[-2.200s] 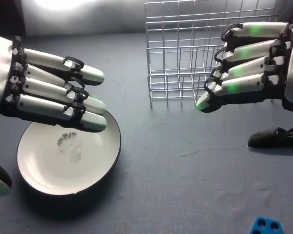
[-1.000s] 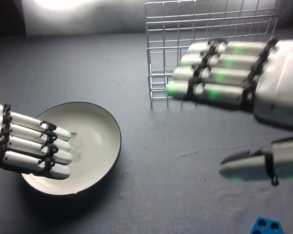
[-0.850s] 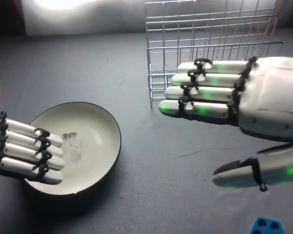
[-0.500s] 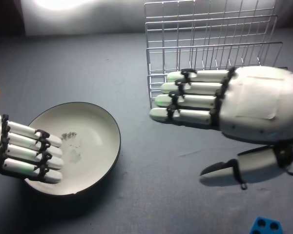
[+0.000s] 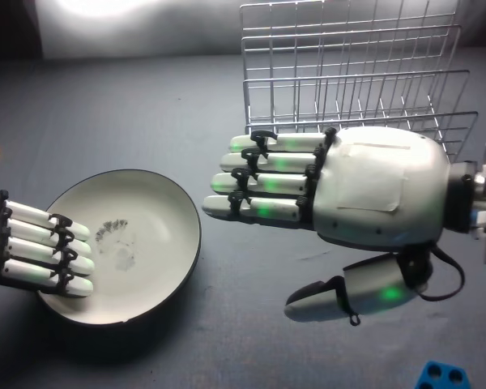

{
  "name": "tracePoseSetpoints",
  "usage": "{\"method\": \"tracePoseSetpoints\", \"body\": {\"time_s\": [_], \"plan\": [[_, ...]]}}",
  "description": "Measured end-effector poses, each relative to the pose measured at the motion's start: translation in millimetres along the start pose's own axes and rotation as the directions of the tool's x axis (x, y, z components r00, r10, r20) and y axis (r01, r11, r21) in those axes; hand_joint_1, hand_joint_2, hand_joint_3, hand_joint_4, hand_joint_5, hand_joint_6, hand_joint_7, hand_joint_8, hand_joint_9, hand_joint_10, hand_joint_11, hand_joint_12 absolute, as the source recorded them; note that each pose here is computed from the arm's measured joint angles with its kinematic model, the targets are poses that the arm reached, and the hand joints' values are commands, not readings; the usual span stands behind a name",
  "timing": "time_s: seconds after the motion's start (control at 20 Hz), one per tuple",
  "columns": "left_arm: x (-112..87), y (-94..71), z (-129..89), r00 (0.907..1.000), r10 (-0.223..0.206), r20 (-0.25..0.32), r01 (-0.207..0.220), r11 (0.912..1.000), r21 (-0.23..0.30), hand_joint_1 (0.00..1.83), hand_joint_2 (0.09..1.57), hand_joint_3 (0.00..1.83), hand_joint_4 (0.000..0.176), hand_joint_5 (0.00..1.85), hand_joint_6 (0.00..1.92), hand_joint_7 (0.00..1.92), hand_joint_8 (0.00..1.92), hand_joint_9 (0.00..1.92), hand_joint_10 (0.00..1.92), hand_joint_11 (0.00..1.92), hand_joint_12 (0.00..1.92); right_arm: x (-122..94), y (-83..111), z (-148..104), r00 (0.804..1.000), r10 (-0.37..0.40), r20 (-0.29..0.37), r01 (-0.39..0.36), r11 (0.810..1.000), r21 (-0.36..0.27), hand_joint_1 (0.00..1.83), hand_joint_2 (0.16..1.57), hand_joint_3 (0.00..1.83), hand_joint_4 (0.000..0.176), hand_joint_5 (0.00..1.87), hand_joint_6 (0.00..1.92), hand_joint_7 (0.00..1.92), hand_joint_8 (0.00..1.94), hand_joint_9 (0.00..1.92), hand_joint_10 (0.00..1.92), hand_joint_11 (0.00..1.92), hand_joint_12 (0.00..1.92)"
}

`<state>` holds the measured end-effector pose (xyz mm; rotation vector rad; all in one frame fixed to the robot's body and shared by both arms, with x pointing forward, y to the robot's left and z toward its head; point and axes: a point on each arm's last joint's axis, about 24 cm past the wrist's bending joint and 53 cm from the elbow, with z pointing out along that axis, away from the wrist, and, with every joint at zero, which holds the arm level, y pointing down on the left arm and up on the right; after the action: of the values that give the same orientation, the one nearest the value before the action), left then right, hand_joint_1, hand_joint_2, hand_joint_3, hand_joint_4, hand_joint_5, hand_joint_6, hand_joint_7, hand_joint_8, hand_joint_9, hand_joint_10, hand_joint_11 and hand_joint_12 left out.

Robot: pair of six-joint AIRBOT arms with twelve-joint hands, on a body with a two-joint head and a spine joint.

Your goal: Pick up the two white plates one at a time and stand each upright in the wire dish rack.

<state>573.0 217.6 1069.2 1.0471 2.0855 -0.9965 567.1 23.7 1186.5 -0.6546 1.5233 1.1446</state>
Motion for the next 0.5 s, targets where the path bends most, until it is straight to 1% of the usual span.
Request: {"method": "tracePoseSetpoints", "body": {"time_s": [0.15, 0.5], "plan": [[-0.8, 8.1, -1.8, 1.0000, 0.001, 0.002, -0.001, 0.9998, -0.021, 0.00, 1.11, 0.01, 0.000, 0.00, 0.00, 0.00, 0.00, 0.00, 0.00, 0.00, 0.00, 0.2, 1.0, 5.7, 1.000, 0.002, 0.005, -0.002, 1.000, -0.008, 0.00, 1.17, 0.01, 0.000, 0.00, 0.00, 0.00, 0.00, 0.00, 0.00, 0.00, 0.00], [2.0, 12.6, 2.6, 1.0000, -0.005, -0.002, 0.005, 0.9997, -0.024, 0.00, 1.11, 0.01, 0.000, 0.00, 0.00, 0.00, 0.00, 0.00, 0.00, 0.00, 0.00, 2.5, -4.1, 15.2, 1.000, -0.001, 0.005, 0.001, 1.000, -0.006, 0.00, 1.17, 0.00, 0.000, 0.00, 0.00, 0.00, 0.00, 0.00, 0.00, 0.00, 0.00]]}}
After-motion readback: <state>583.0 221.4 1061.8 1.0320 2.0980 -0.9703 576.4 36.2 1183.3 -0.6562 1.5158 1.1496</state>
